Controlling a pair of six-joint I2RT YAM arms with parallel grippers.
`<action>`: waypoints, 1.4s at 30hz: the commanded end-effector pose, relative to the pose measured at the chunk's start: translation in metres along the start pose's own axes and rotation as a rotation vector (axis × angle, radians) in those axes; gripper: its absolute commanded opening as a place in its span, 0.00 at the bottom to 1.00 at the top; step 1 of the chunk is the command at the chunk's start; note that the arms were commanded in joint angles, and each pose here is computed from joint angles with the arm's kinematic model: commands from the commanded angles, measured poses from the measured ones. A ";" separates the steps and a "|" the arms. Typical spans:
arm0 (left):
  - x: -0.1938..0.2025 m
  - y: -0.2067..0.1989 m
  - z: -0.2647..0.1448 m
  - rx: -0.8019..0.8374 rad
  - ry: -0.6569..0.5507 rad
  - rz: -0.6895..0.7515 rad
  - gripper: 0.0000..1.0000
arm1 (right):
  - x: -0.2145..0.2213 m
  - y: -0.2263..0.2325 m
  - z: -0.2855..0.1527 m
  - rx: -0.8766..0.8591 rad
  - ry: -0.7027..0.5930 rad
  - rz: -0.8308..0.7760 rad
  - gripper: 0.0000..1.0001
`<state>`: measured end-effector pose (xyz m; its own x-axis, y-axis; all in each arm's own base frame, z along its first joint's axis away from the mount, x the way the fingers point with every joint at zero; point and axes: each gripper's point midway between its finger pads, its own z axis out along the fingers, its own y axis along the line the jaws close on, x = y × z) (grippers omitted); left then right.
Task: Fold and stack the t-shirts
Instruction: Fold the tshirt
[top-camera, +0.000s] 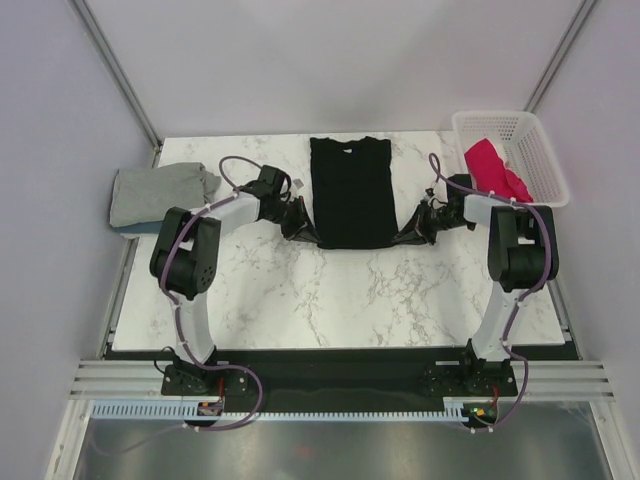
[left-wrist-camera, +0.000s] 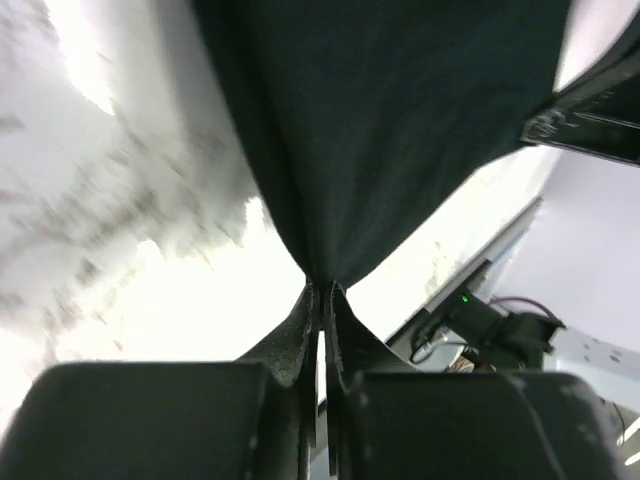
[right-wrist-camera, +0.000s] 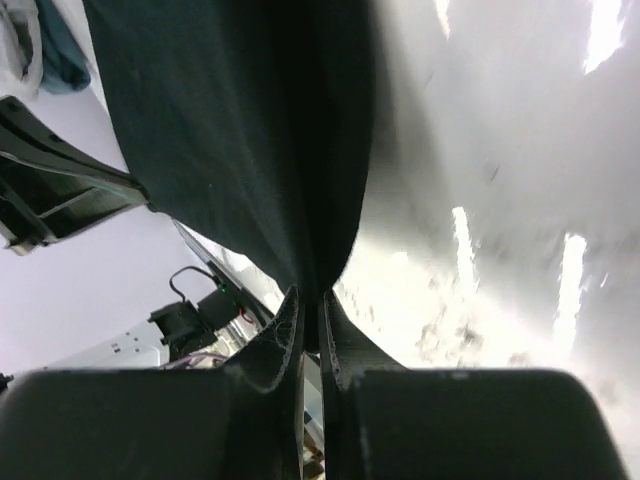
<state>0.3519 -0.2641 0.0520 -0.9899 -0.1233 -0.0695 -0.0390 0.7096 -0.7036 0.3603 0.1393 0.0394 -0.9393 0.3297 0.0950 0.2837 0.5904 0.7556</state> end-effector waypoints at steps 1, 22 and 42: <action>0.010 -0.046 -0.043 0.096 -0.028 0.083 0.02 | 0.018 0.028 -0.024 -0.047 -0.041 -0.039 0.00; 0.068 -0.087 -0.111 0.133 -0.076 0.292 0.02 | 0.067 0.097 -0.098 -0.148 -0.181 -0.182 0.00; -0.195 -0.047 -0.083 -0.017 -0.490 0.361 0.43 | -0.171 0.206 -0.002 -0.362 -0.370 -0.461 0.34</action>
<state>0.4869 -0.2205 0.1429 -0.8783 -0.1913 -0.4381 0.1786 0.7188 -0.6719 0.5473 0.1900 0.1560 -0.8717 0.3718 -0.3191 -0.1105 0.4854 0.8673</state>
